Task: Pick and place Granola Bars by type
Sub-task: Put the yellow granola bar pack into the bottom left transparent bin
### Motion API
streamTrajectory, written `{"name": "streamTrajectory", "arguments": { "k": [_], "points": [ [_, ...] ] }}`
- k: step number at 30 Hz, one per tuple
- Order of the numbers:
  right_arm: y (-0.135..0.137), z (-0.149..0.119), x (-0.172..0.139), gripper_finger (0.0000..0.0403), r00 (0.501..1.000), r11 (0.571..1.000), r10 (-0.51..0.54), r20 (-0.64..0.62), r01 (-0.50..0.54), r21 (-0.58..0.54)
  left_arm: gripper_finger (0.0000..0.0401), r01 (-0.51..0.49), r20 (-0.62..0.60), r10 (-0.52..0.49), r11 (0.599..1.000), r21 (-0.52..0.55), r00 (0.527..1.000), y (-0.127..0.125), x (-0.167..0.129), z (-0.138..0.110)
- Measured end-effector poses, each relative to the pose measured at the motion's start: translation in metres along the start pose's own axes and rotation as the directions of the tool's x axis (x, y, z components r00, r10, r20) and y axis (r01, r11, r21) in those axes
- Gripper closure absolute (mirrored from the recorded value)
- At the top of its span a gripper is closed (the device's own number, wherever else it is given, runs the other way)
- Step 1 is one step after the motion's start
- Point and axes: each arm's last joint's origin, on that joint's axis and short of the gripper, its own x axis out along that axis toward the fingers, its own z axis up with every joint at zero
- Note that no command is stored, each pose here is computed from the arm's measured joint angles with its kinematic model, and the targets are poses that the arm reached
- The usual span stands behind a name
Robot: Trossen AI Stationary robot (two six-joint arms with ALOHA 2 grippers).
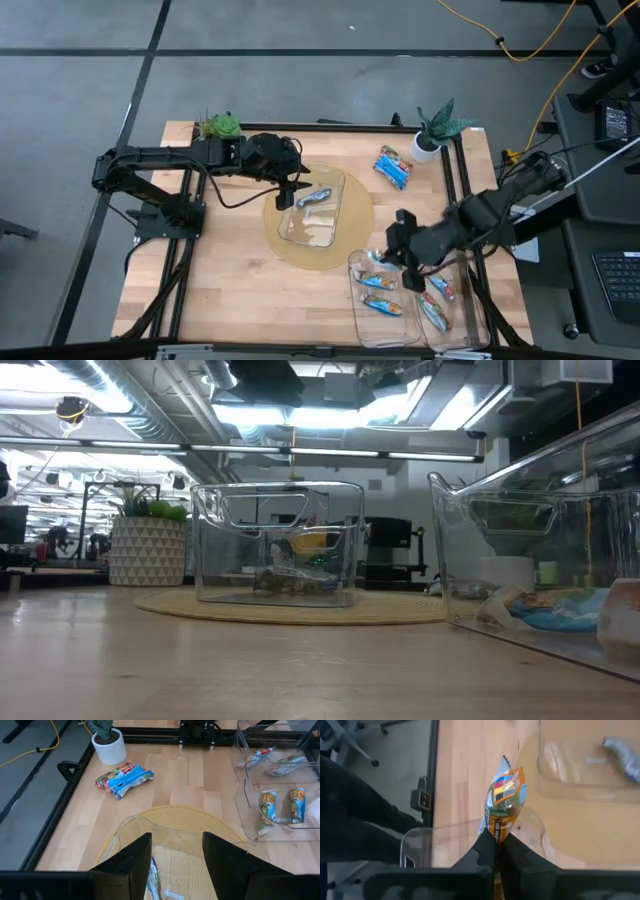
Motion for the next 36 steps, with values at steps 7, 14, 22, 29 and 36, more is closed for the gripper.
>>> {"name": "streamTrajectory", "arguments": {
  "k": [7, 14, 22, 29, 36],
  "points": [
    [0.014, -0.011, 0.031, 0.0368, 0.992, 0.998, -0.053, -0.114, 0.058, 0.038, 0.0232, 0.000, 0.000, 0.000, 1.000, 0.000, 1.000, 0.000, 0.000, 0.000],
    [0.024, -0.021, 0.059, 0.0389, 0.976, 0.995, -0.099, -0.193, 0.100, -0.004, 0.0232, 0.000, 0.000, 0.000, 1.000, 0.016, 1.000, 0.000, 0.000, 0.000],
    [0.028, -0.033, 0.099, 0.0372, 0.937, 0.989, -0.149, -0.317, 0.138, -0.057, 0.0232, 0.000, 0.000, 0.000, 1.000, 0.018, 1.000, 0.000, 0.000, 0.000],
    [0.027, -0.061, 0.141, 0.0390, 0.901, 0.998, -0.064, -0.428, 0.051, -0.041, 0.0232, 0.000, 0.000, 0.000, 1.000, 0.026, 1.000, 0.000, 0.000, 0.000],
    [0.021, -0.080, 0.158, 0.0374, 0.916, 0.998, -0.052, -0.399, 0.059, 0.007, 0.0232, 0.000, 0.000, 0.000, 1.000, 0.026, 1.000, 0.000, 0.000, 0.000]
  ]
}}
